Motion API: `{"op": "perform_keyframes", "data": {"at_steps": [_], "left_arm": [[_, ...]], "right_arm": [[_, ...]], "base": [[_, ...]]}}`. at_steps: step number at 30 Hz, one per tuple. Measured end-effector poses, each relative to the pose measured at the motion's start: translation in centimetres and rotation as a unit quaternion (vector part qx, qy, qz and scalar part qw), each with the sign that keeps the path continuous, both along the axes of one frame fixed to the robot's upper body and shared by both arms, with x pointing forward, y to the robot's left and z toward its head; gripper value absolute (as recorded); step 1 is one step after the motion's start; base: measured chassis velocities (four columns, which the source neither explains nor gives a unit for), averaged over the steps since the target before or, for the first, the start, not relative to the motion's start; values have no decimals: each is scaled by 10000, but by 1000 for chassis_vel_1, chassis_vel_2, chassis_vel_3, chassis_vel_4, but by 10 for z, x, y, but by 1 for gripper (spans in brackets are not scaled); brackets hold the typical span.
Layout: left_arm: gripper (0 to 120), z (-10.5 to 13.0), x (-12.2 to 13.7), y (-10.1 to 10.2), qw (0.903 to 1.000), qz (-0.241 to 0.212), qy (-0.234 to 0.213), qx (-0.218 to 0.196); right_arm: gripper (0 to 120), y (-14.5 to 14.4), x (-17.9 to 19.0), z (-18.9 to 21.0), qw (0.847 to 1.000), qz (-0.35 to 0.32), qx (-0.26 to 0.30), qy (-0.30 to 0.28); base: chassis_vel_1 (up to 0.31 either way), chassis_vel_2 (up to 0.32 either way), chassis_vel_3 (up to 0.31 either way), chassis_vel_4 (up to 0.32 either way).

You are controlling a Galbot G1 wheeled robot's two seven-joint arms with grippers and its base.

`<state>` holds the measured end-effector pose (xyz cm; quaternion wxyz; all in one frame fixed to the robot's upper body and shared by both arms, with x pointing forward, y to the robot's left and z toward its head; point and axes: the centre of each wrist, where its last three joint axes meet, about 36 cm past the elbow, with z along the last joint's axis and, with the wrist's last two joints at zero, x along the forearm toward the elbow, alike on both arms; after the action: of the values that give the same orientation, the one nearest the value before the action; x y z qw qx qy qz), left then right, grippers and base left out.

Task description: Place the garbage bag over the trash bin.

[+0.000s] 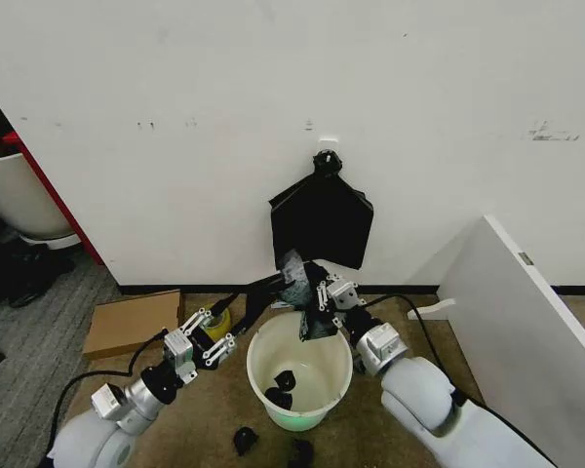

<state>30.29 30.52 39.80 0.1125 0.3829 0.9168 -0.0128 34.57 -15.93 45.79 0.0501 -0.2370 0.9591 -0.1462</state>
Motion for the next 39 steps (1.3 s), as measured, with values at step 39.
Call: {"op": "perform_keyframes", "data": {"at_steps": [39], "left_arm": [[52,8,-1,-51,9640,335,2422,-1046]], "right_arm": [[0,54,-49,19,9937,742,629,562]], "base": [[0,0,0,0]]}}
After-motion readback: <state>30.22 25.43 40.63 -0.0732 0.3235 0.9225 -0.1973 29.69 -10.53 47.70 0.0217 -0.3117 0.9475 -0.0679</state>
